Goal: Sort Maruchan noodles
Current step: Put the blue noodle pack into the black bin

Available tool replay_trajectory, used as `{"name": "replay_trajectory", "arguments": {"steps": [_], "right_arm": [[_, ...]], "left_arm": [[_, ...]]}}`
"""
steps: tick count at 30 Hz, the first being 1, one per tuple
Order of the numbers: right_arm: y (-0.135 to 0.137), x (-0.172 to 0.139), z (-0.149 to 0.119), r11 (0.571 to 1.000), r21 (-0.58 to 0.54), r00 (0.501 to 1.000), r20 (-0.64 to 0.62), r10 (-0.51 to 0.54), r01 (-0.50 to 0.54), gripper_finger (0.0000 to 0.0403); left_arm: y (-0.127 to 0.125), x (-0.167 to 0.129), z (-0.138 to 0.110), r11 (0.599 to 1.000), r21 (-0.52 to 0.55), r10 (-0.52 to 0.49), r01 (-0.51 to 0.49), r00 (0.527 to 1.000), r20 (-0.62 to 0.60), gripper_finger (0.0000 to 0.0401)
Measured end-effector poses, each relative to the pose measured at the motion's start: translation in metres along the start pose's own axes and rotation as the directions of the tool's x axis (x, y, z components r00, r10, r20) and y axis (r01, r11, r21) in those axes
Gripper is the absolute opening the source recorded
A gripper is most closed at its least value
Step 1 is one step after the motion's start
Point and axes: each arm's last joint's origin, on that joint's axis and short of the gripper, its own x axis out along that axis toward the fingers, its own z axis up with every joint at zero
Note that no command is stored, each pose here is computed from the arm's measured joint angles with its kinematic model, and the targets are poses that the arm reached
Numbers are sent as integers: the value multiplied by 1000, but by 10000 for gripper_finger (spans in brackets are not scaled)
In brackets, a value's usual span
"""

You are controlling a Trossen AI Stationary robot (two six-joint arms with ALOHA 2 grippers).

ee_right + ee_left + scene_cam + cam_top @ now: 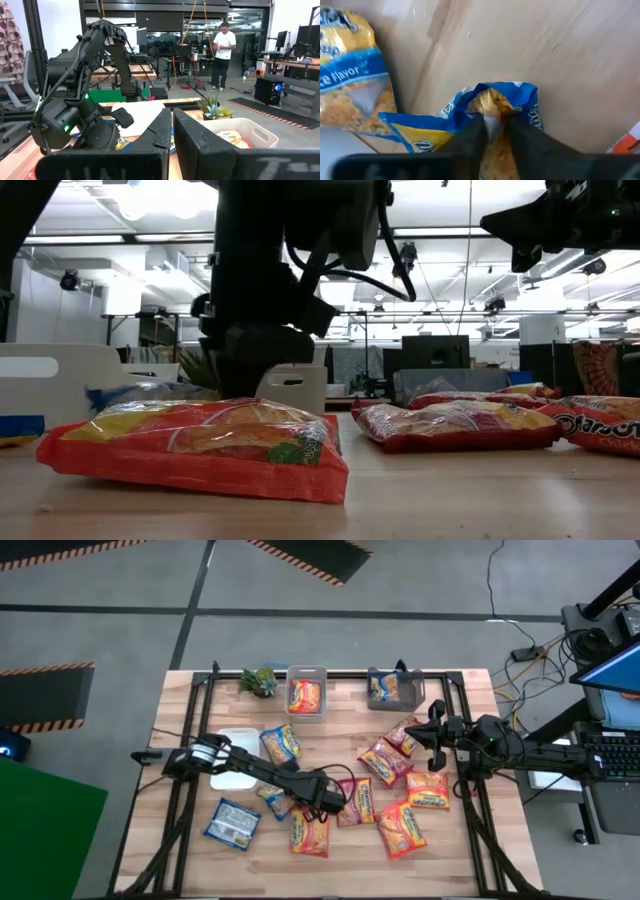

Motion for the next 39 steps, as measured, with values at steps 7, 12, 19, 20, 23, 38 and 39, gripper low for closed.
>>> {"name": "replay_trajectory", "arguments": {"steps": [7, 12, 19, 20, 23, 38, 39], "right_arm": [[0, 0, 0, 1000, -2, 1000, 0, 0, 0, 9], [0, 0, 0, 1000, -2, 1000, -2, 0, 0, 9], [0, 2, -3, 1000, -1, 1000, -24, 0, 0, 11], [0, 3, -4, 1000, 0, 999, -33, 0, 0, 15], [0, 6, -6, 1000, 14, 998, -55, 1, 0, 41], [17, 66, 14, 970, 108, 924, -297, 241, -218, 226], [20, 70, 14, 968, 114, 907, -337, 251, -225, 230]], "left_arm": [[8, -27, 4, 980, 187, 44, -73, 986, 159, 10], [23, -61, 4, 942, 318, 0, -106, 949, 317, 3], [39, -108, 6, 820, 551, -189, -152, 838, 512, 1], [41, -114, 6, 805, 574, -224, -150, 819, 529, 1], [46, -126, 8, 751, 645, -322, -139, 776, 542, 0], [53, -133, 21, 615, 764, -458, -196, 700, 548, 0], [53, -133, 21, 614, 764, -459, -198, 698, 550, 0]]}}
